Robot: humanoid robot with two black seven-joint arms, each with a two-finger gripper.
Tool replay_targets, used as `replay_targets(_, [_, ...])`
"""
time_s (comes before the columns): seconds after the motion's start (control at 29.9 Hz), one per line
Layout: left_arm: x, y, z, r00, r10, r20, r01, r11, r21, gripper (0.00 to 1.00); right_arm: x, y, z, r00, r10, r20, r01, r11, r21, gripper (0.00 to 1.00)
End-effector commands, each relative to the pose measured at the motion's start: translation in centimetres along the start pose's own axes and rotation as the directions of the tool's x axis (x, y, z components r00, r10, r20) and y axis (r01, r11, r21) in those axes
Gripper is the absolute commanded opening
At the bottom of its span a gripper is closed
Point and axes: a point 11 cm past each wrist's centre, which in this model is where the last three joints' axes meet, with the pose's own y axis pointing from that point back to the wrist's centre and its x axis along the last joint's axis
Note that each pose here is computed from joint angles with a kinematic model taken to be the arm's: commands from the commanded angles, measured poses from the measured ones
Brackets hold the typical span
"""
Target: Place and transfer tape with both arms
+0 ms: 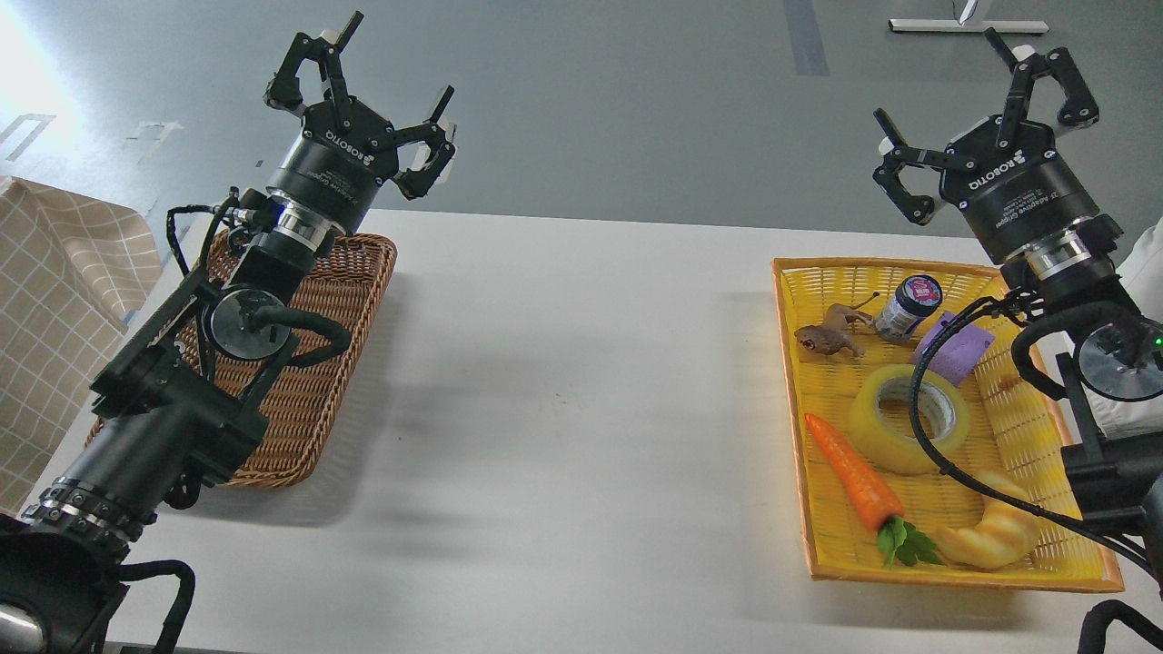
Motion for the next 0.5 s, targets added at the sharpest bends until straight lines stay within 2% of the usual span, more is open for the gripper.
replay_targets(0.0, [-0.06,0.04,-0.17,1.0,-0.002,-0.001,0.002,1.0,0.005,0.98,0.01,0.59,0.06,1.0,0.001,-0.001,-0.001,1.0,0.001,1.0])
replay_targets(0.47, [-0.09,0.06,-0.34,1.0,-0.003,-0.001,0.003,1.0,0.009,0.98,0.02,0.62,0.32,1.0,0.002,0.005,-0.002,1.0,0.001,1.0])
